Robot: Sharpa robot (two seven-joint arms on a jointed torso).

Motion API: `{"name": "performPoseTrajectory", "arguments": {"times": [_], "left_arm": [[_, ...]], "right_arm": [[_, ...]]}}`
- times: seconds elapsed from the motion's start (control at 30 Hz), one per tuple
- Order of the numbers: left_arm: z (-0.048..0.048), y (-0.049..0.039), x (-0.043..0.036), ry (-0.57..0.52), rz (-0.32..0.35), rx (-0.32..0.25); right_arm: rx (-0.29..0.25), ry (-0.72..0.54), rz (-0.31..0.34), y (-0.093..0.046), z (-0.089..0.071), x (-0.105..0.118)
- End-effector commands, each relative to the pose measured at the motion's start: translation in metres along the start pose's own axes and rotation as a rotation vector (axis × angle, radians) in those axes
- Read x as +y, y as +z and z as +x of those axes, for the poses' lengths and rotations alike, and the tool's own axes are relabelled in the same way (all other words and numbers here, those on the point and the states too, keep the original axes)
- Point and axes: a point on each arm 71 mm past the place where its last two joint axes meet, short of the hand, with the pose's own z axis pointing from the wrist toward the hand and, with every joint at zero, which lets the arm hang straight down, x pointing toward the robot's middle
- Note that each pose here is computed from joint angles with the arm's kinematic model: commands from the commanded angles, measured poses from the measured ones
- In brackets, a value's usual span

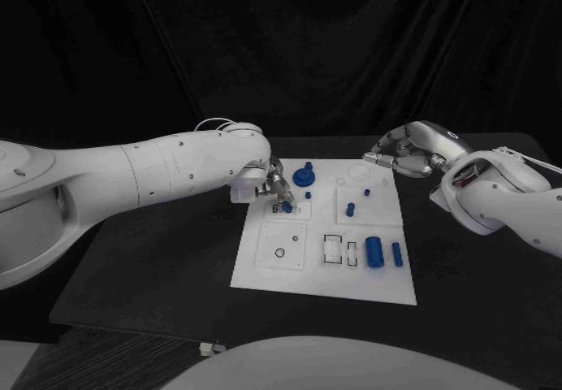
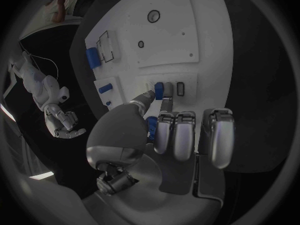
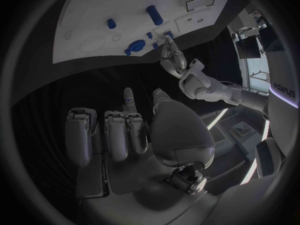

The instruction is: Assemble the parts on the task board

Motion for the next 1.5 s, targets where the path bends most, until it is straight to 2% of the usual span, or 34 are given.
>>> {"name": "performPoseTrajectory", "arguments": {"times": [0.03, 1.5], "left_arm": [[0.0017, 0.0007, -0.0005, 0.001, 0.007, 0.011], [0.0028, 0.0020, -0.0051, 0.014, 0.017, 0.024]], "right_arm": [[0.004, 0.000, 0.009, -0.0003, 0.0013, -0.0010], [0.012, -0.002, 0.017, -0.0006, 0.0025, -0.0039]]}}
